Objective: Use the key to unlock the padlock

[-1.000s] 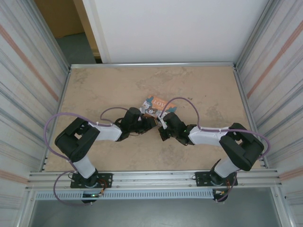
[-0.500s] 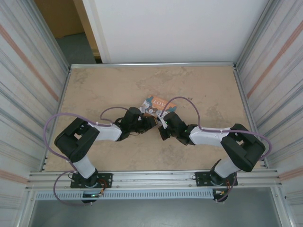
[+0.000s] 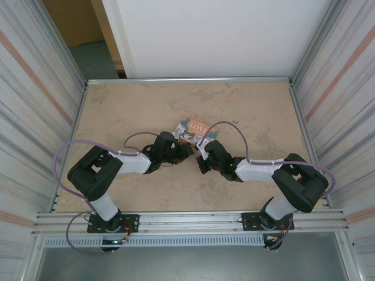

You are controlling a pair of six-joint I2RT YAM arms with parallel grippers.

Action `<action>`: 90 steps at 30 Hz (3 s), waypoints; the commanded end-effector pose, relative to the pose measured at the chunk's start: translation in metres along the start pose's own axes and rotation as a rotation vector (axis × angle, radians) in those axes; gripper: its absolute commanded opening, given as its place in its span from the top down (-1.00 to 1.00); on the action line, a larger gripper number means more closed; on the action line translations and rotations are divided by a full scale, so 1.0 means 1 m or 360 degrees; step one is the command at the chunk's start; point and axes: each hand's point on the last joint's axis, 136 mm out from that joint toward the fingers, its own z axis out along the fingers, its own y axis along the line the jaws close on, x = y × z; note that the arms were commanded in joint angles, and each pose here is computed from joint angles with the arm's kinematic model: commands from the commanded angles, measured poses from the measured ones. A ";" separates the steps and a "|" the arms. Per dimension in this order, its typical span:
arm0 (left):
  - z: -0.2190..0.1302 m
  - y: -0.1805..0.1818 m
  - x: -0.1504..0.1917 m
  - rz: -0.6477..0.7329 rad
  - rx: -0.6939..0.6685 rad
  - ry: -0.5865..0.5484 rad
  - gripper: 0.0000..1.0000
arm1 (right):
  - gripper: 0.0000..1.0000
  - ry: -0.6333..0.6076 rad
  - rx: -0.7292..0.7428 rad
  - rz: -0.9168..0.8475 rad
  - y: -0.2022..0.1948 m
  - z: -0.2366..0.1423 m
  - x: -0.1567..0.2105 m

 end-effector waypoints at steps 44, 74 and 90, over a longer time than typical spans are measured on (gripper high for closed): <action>-0.011 -0.044 0.011 -0.0020 0.0198 0.0073 0.51 | 1.00 -0.0379 -0.0250 0.0051 0.010 -0.011 -0.058; -0.014 -0.038 0.014 0.0007 0.0125 0.0110 0.51 | 1.00 -0.0439 -0.0233 0.0020 0.005 -0.021 -0.071; -0.009 -0.043 0.028 0.0033 0.0149 0.0232 0.51 | 1.00 -0.0577 -0.0265 -0.0111 0.012 -0.027 -0.122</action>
